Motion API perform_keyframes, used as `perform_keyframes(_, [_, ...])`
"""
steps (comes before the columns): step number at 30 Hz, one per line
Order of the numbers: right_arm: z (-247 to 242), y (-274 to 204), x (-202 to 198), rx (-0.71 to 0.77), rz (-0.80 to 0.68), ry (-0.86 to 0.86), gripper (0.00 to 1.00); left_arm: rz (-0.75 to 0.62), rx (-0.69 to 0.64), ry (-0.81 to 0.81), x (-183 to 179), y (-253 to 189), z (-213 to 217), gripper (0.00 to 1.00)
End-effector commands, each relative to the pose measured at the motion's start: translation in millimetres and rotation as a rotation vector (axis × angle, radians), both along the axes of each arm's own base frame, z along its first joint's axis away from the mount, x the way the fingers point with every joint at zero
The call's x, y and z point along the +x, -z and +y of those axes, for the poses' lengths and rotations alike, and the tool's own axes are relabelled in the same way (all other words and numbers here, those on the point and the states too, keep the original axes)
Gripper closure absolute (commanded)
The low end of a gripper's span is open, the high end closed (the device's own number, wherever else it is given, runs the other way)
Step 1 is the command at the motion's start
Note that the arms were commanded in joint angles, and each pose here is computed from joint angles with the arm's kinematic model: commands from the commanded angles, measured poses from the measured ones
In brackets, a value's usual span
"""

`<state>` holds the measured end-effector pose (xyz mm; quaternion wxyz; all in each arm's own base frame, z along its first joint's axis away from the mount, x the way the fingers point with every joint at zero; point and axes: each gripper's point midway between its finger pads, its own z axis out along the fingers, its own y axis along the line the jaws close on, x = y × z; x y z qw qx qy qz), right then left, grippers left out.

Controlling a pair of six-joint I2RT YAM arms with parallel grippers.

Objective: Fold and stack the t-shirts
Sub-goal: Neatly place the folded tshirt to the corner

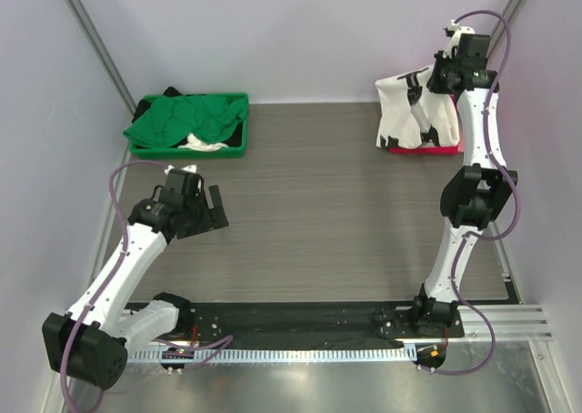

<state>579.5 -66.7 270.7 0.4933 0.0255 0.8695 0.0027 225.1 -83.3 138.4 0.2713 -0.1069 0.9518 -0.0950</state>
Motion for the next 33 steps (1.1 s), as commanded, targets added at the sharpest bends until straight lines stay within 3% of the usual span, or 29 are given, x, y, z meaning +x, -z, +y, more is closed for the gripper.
perform_keyframes(1, [-9,-36,14,-0.023,-0.112,-0.015,0.99,-0.031,-0.004,0.014,7,-3,-2,0.17])
perform_keyframes(12, [-61,14,58,-0.003,-0.109,0.042,0.99,-0.006,0.018,0.0,7,2,1,0.17])
perform_keyframes(16, [-100,23,79,-0.029,-0.188,0.137,0.99,-0.005,0.024,-0.008,8,3,3,0.17])
perform_keyframes(18, [-120,28,96,-0.031,-0.26,0.207,0.48,0.003,0.03,-0.012,7,5,4,0.17])
perform_keyframes(19, [-135,28,98,-0.042,-0.29,0.292,0.28,0.0,0.029,-0.014,8,4,4,0.17])
perform_keyframes(21, [-149,31,105,-0.027,-0.337,0.359,0.01,0.003,0.032,-0.017,8,5,4,0.17])
perform_keyframes(27, [-150,12,106,0.034,-0.411,0.44,0.0,0.007,0.031,-0.018,7,6,4,0.17])
perform_keyframes(33, [-124,-53,80,0.136,-0.483,0.404,0.0,-0.011,0.028,-0.017,8,2,4,0.17])
